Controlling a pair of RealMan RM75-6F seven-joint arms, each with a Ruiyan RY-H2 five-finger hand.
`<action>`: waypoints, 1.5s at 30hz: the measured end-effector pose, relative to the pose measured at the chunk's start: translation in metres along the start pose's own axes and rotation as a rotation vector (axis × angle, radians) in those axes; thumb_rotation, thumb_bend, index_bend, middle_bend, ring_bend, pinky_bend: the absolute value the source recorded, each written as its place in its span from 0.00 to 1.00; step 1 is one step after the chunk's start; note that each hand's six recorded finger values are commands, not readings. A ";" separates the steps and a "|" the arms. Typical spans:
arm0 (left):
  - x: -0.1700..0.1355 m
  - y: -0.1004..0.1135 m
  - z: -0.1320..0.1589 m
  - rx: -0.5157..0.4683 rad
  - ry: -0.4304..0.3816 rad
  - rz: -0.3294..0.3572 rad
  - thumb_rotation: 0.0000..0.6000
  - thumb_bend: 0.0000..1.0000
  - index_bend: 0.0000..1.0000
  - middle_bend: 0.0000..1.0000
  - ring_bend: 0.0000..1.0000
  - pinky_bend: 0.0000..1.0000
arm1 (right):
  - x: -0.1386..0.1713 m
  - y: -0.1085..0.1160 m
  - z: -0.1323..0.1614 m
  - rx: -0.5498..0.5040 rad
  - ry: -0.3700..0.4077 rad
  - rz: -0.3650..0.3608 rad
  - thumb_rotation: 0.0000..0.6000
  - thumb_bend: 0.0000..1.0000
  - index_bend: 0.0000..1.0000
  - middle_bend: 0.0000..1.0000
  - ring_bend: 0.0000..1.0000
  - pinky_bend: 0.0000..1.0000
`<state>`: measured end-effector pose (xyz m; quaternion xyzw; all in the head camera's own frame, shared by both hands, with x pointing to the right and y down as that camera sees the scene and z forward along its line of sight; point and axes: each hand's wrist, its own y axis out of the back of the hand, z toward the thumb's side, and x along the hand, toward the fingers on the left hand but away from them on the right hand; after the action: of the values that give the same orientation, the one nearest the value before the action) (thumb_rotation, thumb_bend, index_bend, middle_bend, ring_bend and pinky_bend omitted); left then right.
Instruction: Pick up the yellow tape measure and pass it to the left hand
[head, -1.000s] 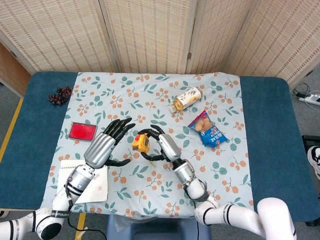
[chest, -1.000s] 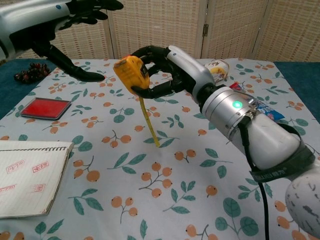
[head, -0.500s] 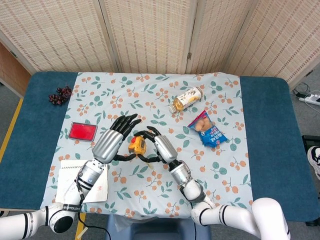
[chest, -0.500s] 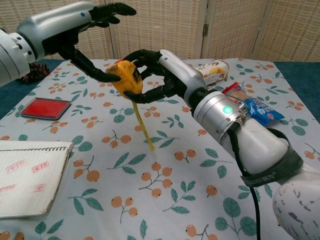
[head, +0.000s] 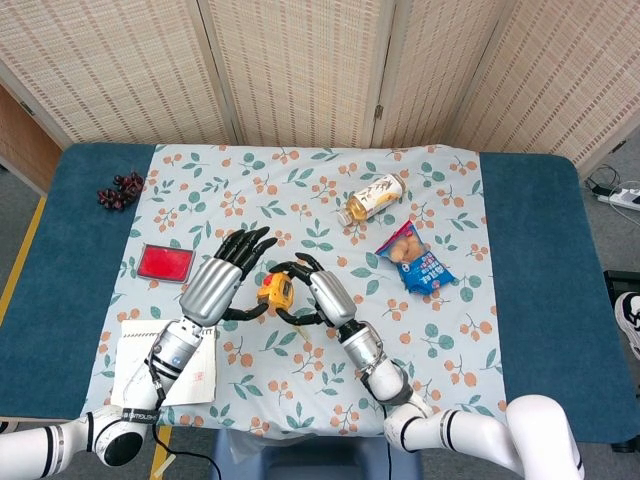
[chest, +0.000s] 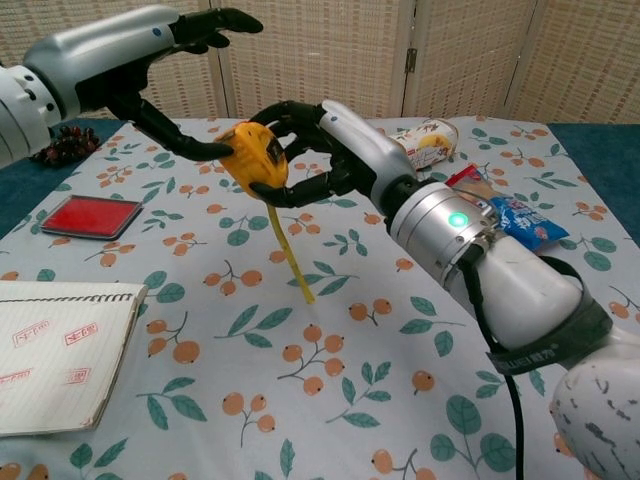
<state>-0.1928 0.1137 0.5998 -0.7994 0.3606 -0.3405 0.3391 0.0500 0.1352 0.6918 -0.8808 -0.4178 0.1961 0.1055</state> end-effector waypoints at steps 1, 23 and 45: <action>0.000 0.000 0.000 0.002 -0.001 -0.001 1.00 0.36 0.04 0.04 0.07 0.00 | 0.000 0.000 0.000 0.002 -0.001 0.002 1.00 0.36 0.55 0.48 0.36 0.08; -0.001 -0.004 -0.003 0.021 -0.002 -0.002 1.00 0.55 0.23 0.08 0.10 0.00 | -0.003 -0.002 -0.007 0.004 -0.029 0.005 1.00 0.36 0.55 0.48 0.36 0.08; -0.002 -0.009 -0.013 0.010 0.008 0.026 1.00 0.60 0.57 0.19 0.17 0.00 | -0.005 0.003 -0.012 0.009 -0.046 -0.006 1.00 0.36 0.55 0.48 0.36 0.08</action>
<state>-0.2013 0.1164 0.6130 -0.7915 0.3707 -0.3411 0.3461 0.0545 0.1286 0.7031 -0.8742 -0.4220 0.2180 0.1004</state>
